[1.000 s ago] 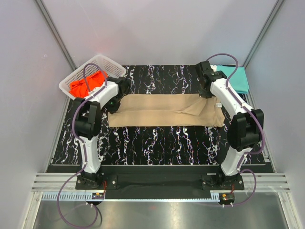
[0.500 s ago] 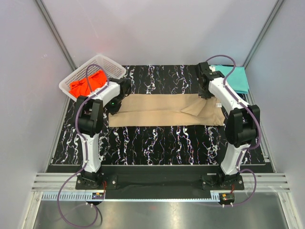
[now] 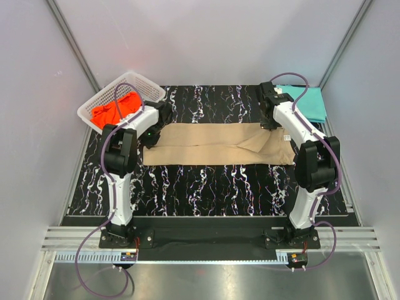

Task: Fold and stack the t-shirts
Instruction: Fold the tshirt

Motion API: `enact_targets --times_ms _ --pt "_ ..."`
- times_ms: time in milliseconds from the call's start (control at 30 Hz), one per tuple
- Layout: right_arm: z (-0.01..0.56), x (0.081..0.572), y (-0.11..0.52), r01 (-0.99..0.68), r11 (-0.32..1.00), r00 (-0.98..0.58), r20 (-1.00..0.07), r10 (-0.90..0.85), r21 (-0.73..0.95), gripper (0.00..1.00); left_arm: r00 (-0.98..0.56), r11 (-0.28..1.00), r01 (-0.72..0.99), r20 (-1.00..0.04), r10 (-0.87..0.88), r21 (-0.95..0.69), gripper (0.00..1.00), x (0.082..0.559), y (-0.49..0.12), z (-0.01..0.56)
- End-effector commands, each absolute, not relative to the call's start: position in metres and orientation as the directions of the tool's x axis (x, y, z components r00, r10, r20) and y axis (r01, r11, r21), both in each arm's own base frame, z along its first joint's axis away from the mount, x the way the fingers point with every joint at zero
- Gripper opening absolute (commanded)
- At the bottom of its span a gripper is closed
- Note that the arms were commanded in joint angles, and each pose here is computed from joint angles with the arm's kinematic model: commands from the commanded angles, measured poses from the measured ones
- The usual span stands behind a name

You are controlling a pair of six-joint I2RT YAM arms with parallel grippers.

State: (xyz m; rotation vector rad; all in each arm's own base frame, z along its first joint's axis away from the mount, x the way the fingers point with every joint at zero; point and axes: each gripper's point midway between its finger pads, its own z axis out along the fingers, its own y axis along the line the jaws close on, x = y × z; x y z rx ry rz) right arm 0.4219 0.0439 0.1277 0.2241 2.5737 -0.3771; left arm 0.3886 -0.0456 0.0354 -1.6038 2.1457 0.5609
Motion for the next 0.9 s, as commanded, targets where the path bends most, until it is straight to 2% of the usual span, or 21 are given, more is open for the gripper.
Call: enact_targets --times_ms 0,233,300,367,400,533,633,867 --pt "0.133 0.427 0.032 0.255 0.933 -0.833 -0.548 0.079 -0.254 0.0 -0.235 0.254 -0.966 -0.585 -0.776 0.051 0.0 0.401 -0.037 0.045" --pt "0.133 0.429 0.036 0.255 0.938 -0.832 -0.548 0.09 -0.234 0.0 -0.249 0.276 -0.96 -0.603 -0.758 0.05 0.0 0.407 -0.034 0.05" --pt "0.133 0.43 0.038 0.256 0.941 -0.83 -0.549 0.097 -0.221 0.0 -0.252 0.286 -0.957 -0.61 -0.751 0.044 0.04 0.41 -0.034 0.054" --pt "0.131 0.429 0.041 0.251 0.946 -0.831 -0.546 0.102 -0.205 0.0 -0.248 0.292 -0.956 -0.617 -0.747 0.03 0.11 0.411 -0.033 0.06" --pt "0.131 0.43 0.043 0.25 0.948 -0.829 -0.549 0.104 -0.198 0.0 -0.243 0.288 -0.957 -0.622 -0.744 0.029 0.25 0.41 -0.031 0.062" --pt "0.127 0.428 0.046 0.25 0.952 -0.832 -0.542 0.118 -0.177 0.0 -0.226 0.285 -0.958 -0.633 -0.74 0.009 0.43 0.405 -0.028 0.073" --pt "0.124 0.426 0.046 0.251 0.952 -0.836 -0.535 0.123 -0.173 0.0 -0.24 0.324 -0.946 -0.631 -0.737 -0.018 0.47 0.409 -0.033 0.084" --pt "0.124 0.422 0.041 0.27 0.943 -0.834 -0.536 0.129 -0.193 0.0 -0.234 0.39 -0.917 -0.678 -0.696 -0.084 0.49 0.402 -0.045 0.127"
